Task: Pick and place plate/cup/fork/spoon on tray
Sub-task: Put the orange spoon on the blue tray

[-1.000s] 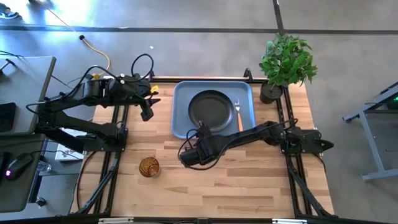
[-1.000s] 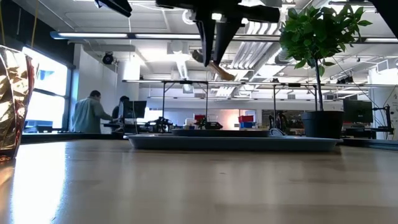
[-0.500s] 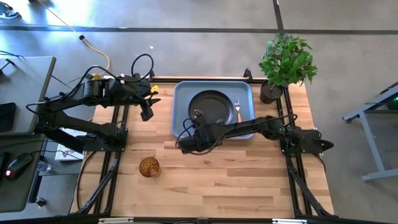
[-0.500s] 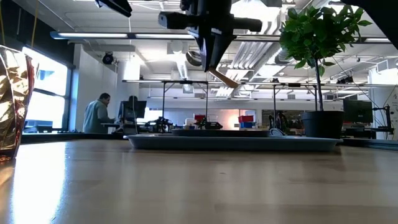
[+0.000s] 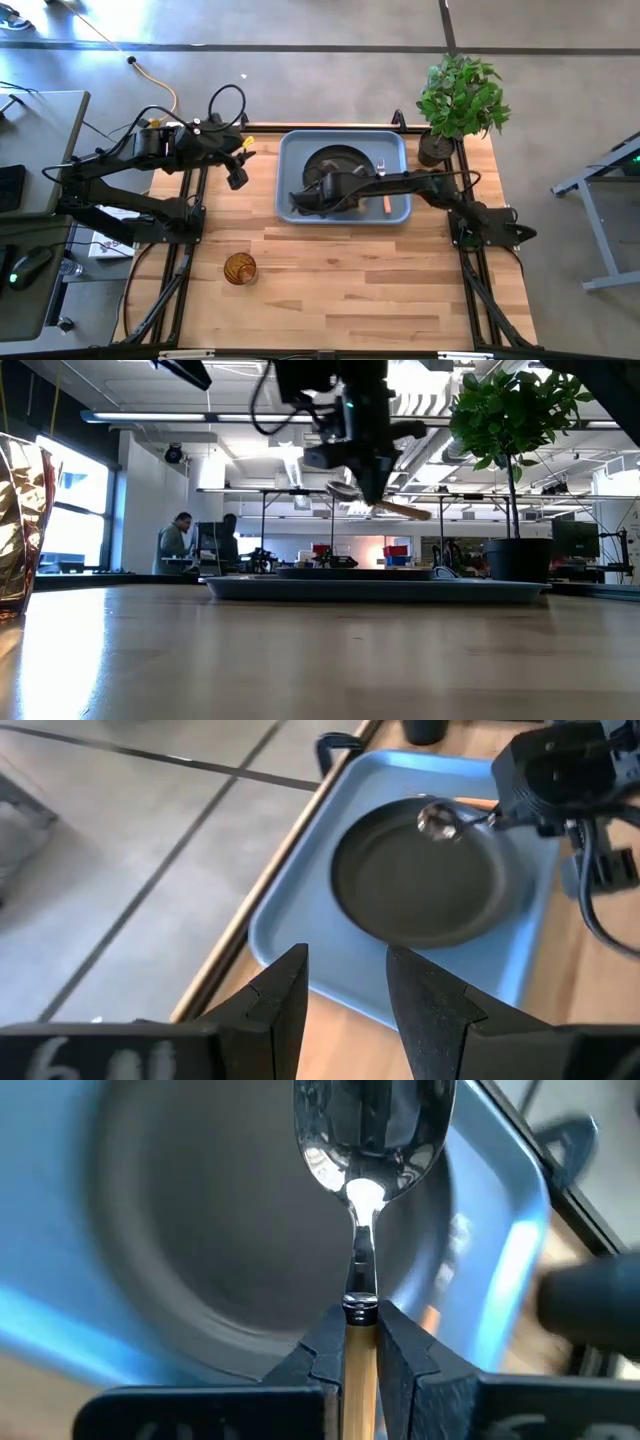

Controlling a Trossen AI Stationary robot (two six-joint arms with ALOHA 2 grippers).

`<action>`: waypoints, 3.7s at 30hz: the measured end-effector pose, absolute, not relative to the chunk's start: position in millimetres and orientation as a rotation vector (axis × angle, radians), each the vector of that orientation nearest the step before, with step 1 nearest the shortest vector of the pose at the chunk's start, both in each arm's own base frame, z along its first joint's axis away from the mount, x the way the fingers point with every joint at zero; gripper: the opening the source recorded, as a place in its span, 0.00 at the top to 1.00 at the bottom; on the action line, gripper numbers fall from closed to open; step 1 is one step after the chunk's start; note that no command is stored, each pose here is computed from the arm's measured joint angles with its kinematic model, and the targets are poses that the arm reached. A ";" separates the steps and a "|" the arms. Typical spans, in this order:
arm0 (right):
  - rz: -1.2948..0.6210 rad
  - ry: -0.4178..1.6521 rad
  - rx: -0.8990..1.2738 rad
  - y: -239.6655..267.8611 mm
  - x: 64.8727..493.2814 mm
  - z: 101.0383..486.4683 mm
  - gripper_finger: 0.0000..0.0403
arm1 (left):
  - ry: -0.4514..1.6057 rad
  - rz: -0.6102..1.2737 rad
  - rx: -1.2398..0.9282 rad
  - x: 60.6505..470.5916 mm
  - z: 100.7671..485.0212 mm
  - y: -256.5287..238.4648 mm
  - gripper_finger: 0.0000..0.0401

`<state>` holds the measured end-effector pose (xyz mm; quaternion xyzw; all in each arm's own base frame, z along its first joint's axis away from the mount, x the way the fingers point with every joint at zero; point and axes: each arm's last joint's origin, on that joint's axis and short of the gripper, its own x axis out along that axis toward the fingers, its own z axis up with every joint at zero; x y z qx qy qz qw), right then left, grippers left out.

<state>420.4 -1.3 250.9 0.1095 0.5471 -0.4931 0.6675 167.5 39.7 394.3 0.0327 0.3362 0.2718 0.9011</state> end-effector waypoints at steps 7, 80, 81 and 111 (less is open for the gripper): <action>-1.203 1.344 0.314 -22.9 371.0 243.3 0.97 | 0.698 0.640 0.123 167.9 395.1 42.2 0.68; -1.270 1.155 0.997 -117.7 242.3 139.4 0.97 | 0.686 0.931 0.045 175.1 391.1 105.2 0.68; -1.269 1.156 1.000 -118.0 242.2 139.4 0.97 | 0.686 0.931 0.046 175.1 391.1 105.2 0.68; -1.284 1.130 1.085 -116.5 240.5 142.6 0.76 | 0.682 0.931 0.045 175.2 391.4 105.2 0.68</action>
